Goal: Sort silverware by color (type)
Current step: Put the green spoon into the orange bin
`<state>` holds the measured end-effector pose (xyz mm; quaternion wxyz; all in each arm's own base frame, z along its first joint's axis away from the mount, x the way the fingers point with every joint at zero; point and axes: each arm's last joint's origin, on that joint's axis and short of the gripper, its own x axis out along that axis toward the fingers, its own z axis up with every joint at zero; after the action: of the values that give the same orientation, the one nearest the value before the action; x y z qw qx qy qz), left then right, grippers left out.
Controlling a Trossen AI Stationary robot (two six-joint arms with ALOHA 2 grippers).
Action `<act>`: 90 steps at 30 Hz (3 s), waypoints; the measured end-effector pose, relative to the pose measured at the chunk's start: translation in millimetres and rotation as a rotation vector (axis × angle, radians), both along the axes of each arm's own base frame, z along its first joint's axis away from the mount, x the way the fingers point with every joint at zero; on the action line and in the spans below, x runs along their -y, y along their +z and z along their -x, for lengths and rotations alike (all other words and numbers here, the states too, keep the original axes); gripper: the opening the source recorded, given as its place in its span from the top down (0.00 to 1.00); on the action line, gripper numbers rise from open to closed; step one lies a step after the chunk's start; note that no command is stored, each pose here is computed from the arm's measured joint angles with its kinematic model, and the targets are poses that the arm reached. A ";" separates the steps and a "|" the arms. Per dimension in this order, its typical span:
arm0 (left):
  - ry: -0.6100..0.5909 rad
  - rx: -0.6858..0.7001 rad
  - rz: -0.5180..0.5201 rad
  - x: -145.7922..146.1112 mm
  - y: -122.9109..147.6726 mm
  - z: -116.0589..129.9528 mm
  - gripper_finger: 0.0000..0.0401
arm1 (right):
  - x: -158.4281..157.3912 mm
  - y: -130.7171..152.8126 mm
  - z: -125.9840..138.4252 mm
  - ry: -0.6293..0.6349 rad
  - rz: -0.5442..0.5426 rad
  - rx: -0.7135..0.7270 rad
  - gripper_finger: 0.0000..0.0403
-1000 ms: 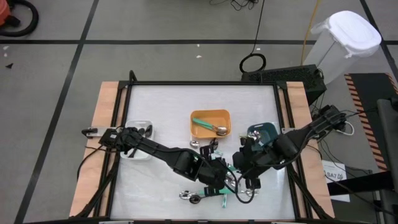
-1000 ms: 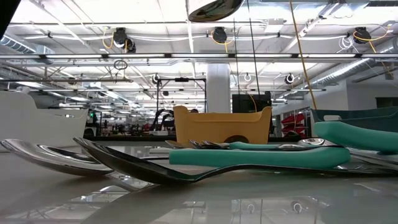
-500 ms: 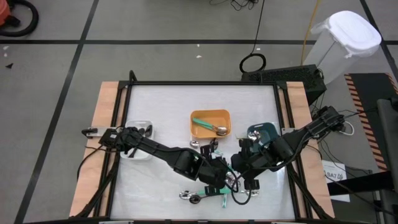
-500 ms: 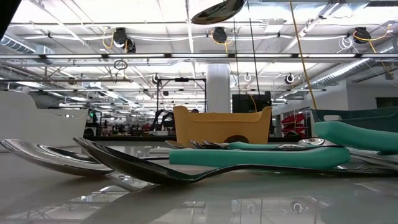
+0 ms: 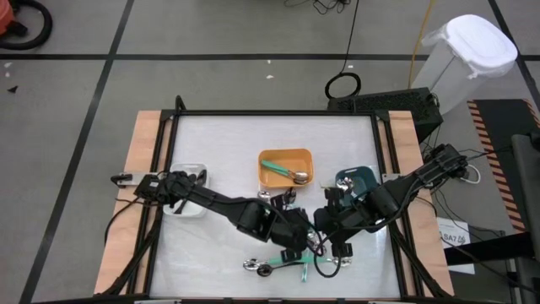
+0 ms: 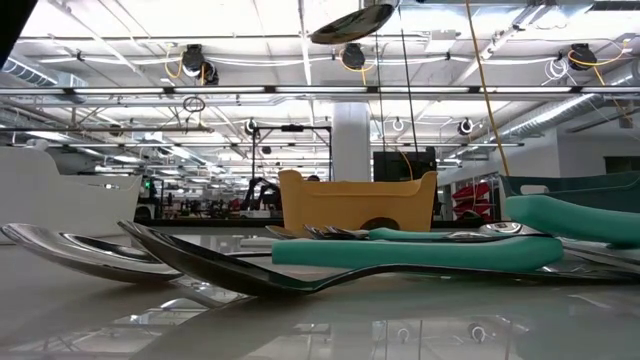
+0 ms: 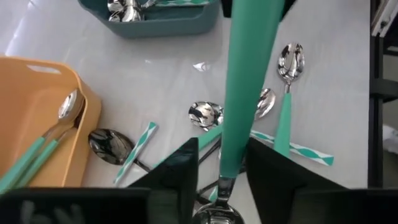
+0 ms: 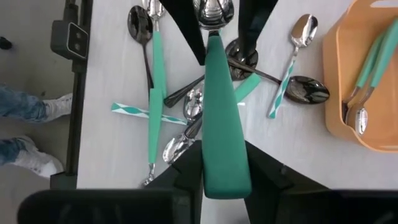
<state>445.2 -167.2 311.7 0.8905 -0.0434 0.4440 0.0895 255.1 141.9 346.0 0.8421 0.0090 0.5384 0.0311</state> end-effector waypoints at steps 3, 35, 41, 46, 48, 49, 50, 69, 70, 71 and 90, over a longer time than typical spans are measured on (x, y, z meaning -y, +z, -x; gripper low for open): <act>0.032 0.007 0.028 -2.6 3.3 1.0 0.59 | 1.3 -1.1 2.2 0.000 0.014 -0.025 0.82; 0.156 0.016 -0.204 -61.4 118.8 113.2 0.52 | 77.7 26.0 -17.2 -0.315 0.069 0.026 0.82; 0.185 0.036 -0.223 -73.1 127.5 119.8 0.52 | 114.0 26.4 -23.4 -0.297 0.136 0.012 0.82; 0.210 0.033 -0.243 -84.2 130.8 121.7 0.52 | 144.4 17.3 -31.7 -0.255 0.183 0.024 0.82; 0.227 0.022 -0.252 -89.8 131.0 122.4 0.52 | 154.3 7.0 -34.8 -0.200 0.170 0.012 0.82; 0.236 0.021 -0.255 -94.1 131.6 122.0 0.52 | 158.6 0.2 -36.5 -0.172 0.151 0.007 0.82; 0.241 0.019 -0.261 -97.9 132.3 122.0 0.52 | 162.3 -7.2 -38.1 -0.152 0.130 0.004 0.82; 0.222 0.016 -0.200 -128.8 133.8 111.1 0.52 | 199.4 -71.6 -39.5 0.124 0.121 0.009 0.81; 0.224 0.017 -0.198 -128.2 133.8 111.2 0.52 | 200.2 -72.4 -39.0 0.136 0.115 0.009 0.81; 0.222 0.018 -0.198 -127.8 133.8 111.2 0.52 | 201.2 -73.1 -38.7 0.145 0.114 0.009 0.81; 0.213 0.040 -0.158 -108.2 133.7 113.9 0.52 | 210.4 -88.2 -55.3 0.092 0.216 0.002 0.56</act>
<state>331.3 -59.0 445.4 0.8852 -0.0220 0.4108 0.2174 310.3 -68.4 257.8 0.8364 -0.1065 0.5376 0.0116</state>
